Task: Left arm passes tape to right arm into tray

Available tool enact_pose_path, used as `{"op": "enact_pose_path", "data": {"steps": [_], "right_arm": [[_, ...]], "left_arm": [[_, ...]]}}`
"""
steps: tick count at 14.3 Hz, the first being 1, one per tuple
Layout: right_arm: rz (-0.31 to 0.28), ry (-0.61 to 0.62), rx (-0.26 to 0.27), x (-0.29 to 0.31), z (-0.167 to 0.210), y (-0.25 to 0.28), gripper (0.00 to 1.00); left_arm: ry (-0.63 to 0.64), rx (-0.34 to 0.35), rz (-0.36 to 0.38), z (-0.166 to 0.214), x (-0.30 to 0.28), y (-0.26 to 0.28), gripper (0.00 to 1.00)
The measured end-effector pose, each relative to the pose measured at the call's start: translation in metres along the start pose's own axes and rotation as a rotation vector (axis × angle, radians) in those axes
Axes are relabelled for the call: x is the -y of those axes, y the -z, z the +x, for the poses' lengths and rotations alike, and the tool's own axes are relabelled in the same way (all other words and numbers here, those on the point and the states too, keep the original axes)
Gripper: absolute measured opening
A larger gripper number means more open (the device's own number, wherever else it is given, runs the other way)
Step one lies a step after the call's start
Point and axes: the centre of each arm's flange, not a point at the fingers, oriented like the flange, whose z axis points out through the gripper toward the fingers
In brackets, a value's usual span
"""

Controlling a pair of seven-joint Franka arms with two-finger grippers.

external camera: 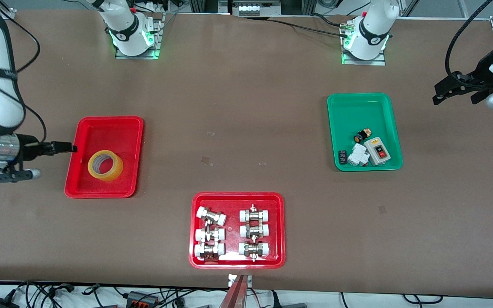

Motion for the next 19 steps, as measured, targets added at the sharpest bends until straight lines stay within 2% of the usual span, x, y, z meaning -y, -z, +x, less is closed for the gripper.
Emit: {"op": "enact_pose_path", "data": {"steps": [3, 7, 11, 16, 19], "right_arm": [[-0.078, -0.026, -0.032, 0.061, -0.013, 0.072, 1.0], [-0.112, -0.023, -0.109, 0.079, -0.025, 0.14, 1.0], [-0.117, -0.043, -0.149, 0.067, -0.025, 0.152, 1.0], [-0.131, -0.029, -0.261, 0.074, -0.015, 0.165, 1.0], [-0.149, -0.04, -0.27, 0.074, -0.017, 0.167, 1.0]], "left_arm": [[0.0, 0.0, 0.0, 0.0, 0.0, 0.0, 1.0], [0.001, 0.0, 0.0, 0.0, 0.0, 0.0, 1.0], [0.002, 0.0, 0.0, 0.0, 0.0, 0.0, 1.0], [0.002, 0.0, 0.0, 0.0, 0.0, 0.0, 1.0], [0.003, 0.0, 0.0, 0.0, 0.0, 0.0, 1.0]]}}
